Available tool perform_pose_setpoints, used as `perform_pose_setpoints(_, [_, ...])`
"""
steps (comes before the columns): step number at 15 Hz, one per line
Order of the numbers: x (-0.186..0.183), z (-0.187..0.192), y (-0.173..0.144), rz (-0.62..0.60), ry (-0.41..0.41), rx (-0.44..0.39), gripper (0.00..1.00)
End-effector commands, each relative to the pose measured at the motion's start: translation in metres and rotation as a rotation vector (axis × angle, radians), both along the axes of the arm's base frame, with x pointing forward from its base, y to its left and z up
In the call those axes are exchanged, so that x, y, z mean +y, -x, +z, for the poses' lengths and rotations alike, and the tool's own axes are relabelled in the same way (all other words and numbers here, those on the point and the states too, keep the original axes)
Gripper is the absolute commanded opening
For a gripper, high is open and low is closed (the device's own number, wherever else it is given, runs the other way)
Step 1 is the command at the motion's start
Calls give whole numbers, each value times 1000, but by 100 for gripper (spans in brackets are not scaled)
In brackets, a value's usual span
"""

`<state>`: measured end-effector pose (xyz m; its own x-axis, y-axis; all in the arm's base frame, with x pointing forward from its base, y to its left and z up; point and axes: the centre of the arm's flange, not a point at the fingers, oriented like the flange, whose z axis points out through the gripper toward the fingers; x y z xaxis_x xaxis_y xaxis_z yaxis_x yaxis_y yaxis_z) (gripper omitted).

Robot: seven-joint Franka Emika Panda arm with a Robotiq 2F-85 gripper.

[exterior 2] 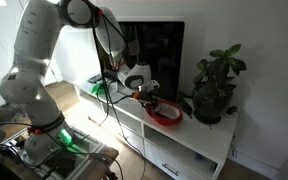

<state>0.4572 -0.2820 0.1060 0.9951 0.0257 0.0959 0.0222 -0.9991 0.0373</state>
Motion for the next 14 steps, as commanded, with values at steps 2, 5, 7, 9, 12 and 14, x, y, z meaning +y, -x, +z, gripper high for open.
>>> perform_pose_setpoints(2, [-2, -23, -8, 81, -44, -19, 60])
perform_pose_setpoints(5, [2, -30, -12, 120, -66, -23, 39])
perform_pose_setpoints(7, [1, -31, -13, 129, -67, -18, 25])
perform_pose_setpoints(9, [-2, -28, -11, 120, -60, -13, 13])
perform_pose_setpoints(12, [-8, -18, -5, 70, -32, 9, 0])
perform_pose_setpoints(14, [-14, -13, 1, 38, -15, 22, 0])
